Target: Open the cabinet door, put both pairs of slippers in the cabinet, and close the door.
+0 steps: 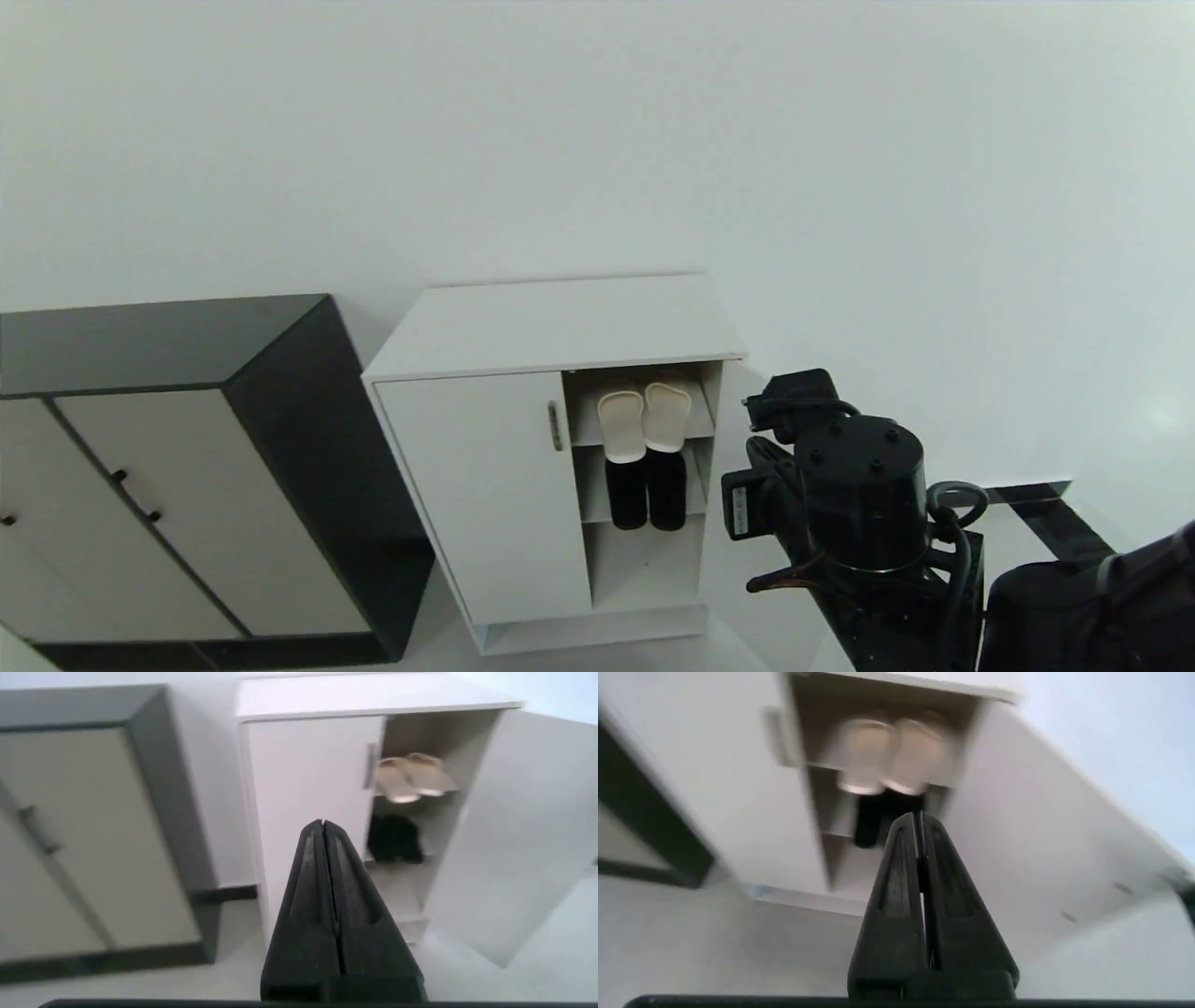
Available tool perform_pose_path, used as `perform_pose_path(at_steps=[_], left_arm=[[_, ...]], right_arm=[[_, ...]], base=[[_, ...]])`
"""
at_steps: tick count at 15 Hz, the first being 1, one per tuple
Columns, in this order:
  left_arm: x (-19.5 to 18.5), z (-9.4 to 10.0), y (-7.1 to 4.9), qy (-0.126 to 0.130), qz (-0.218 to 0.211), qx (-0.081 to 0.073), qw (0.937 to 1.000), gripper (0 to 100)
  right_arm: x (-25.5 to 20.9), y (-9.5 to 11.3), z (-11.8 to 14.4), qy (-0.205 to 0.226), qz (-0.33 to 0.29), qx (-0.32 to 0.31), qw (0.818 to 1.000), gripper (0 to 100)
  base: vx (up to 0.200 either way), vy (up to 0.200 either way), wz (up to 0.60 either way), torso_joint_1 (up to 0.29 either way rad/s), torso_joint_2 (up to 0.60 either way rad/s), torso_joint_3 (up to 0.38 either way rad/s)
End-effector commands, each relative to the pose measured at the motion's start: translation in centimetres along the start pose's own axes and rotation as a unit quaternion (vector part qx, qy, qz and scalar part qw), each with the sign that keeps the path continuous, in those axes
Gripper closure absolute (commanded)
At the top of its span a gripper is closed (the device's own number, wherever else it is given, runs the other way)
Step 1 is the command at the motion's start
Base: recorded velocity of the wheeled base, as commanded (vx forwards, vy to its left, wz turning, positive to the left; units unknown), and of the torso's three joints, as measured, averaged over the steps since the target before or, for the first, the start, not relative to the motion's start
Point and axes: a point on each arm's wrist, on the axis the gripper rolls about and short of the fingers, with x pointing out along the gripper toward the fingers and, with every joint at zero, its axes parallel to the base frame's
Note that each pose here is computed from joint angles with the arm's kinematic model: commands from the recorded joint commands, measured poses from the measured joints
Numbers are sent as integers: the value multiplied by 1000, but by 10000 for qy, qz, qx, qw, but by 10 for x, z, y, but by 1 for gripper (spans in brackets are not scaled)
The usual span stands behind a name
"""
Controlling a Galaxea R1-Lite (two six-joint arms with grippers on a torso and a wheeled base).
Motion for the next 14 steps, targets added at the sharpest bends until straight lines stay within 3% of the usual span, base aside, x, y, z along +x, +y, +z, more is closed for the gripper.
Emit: perform_pose_path(at_steps=[1,5,11,14], left_arm=[[0,0,0,12,-1,3,10000,100],[0,0,0,4,-1,3,10000,100],[0,0,0,12,-1,3,10000,100],[0,0,0,12,-1,3,10000,100]], right_arm=[[1,-1,1,-16,-16,-2,10000,100],[15,-13,3,-54,-57,60,10000,100],[88,-43,19,-124,-483,339,9982,100],[118,-57,25,-24,-553,403,9977,100]], base=[[0,0,0,0,0,0],[0,0,0,0,0,0],[0,0,0,0,0,0],[-200,0,0,4,2,5]])
